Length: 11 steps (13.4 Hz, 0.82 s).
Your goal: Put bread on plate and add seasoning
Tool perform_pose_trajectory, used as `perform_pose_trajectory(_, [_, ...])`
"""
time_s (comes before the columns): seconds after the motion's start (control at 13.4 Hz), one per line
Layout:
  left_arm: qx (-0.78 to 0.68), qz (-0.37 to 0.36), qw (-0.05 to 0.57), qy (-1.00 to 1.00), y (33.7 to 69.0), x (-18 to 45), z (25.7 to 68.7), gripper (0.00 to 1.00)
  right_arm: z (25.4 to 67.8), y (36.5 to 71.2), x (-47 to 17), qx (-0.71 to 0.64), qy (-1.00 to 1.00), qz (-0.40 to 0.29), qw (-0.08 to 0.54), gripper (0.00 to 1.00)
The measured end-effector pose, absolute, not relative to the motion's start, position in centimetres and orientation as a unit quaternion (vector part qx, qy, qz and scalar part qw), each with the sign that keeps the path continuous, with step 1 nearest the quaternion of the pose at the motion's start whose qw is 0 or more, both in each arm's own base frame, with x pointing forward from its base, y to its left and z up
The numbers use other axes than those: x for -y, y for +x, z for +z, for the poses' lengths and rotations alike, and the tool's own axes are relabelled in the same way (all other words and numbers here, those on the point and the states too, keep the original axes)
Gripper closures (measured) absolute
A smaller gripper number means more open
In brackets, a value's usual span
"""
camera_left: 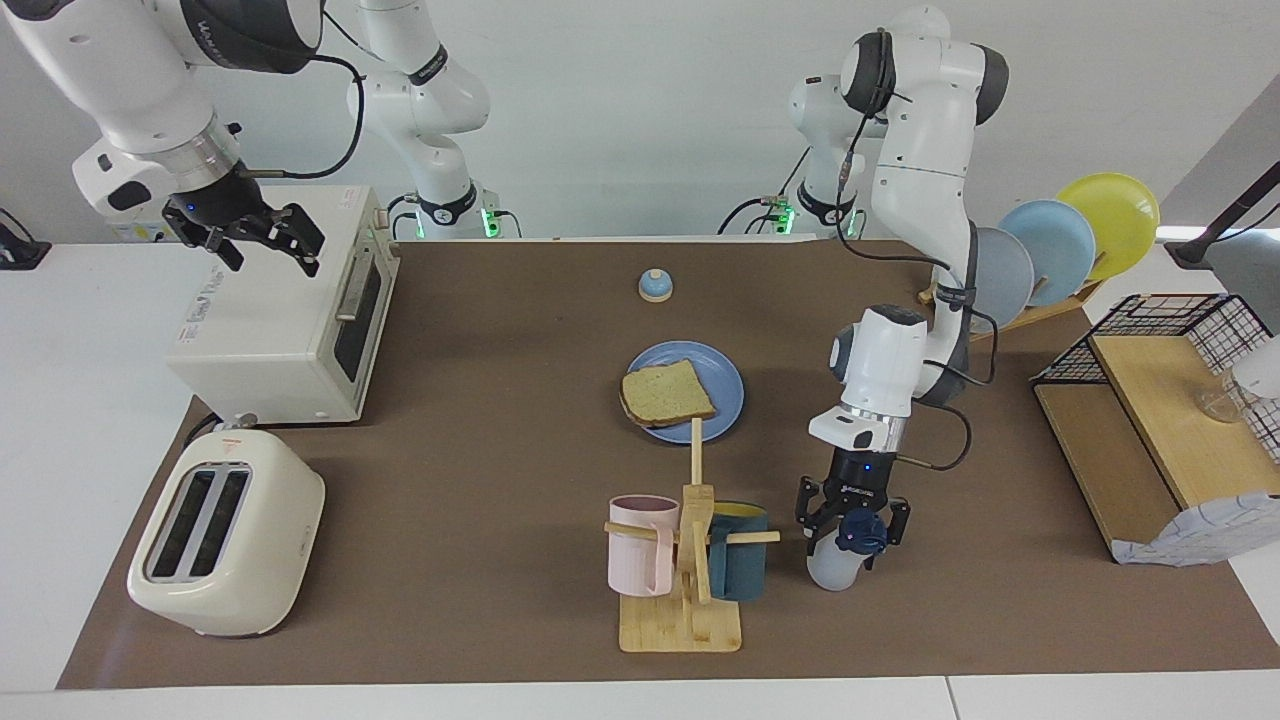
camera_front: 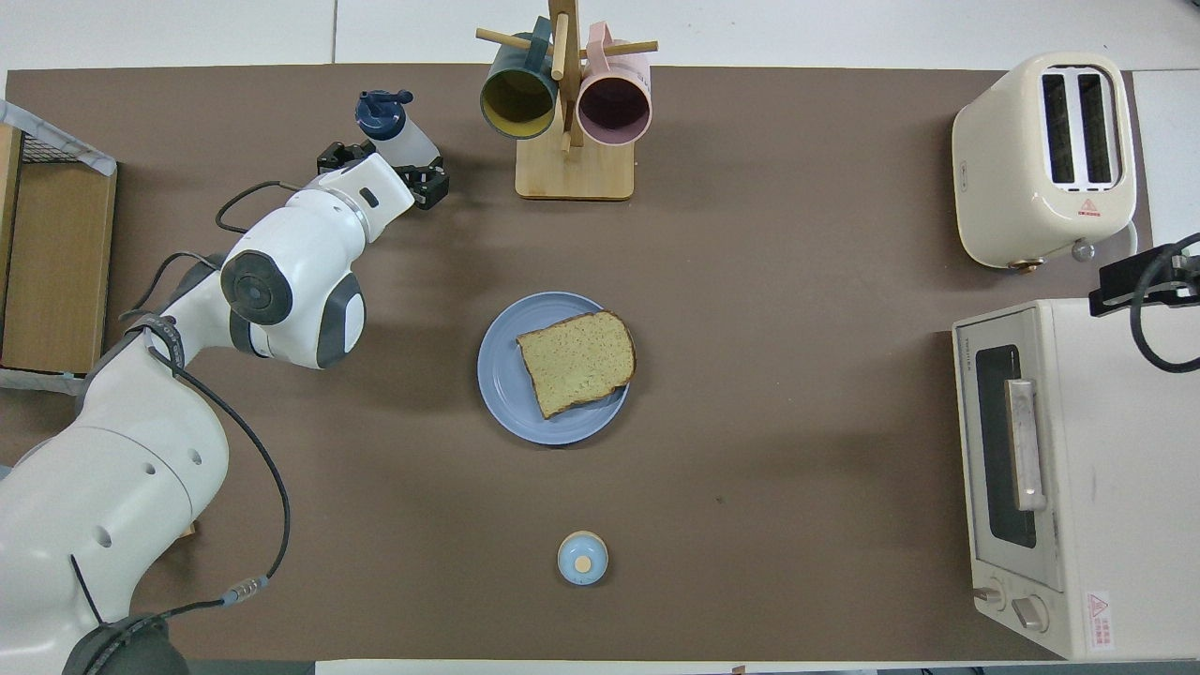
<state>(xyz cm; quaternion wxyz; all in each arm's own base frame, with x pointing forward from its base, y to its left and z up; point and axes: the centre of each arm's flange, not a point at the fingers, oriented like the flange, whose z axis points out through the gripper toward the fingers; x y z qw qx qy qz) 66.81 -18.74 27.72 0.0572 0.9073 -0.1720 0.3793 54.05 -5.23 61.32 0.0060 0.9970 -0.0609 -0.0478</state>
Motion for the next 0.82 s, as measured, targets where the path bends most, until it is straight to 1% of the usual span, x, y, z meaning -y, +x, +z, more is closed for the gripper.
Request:
perform_pose_trajectory(0.3, [0.159,0.369,0.051,0.914,66.5,16.5,27.0,0.00,61.3,54.1,5.2,0.061,0.997,-0.048,0.006,0.00])
perform_pose_trajectory(0.45, [0.153,0.363,0.045,0.918,65.7,15.0,27.5,0.00,61.3,54.1,5.2,0.061,0.997,-0.048,0.006,0.00])
perform_pose_trajectory(0.6, [0.155,0.337,0.034,0.928,64.8,14.3,29.4,0.00,61.3,54.1,5.2,0.061,0.997,-0.048,0.006,0.00])
perform_pose_trajectory(0.82, [0.163,0.267,0.011,0.950,63.3,14.0,34.6,0.00,61.3,54.1,5.2,0.061,0.997,-0.048,0.006,0.00])
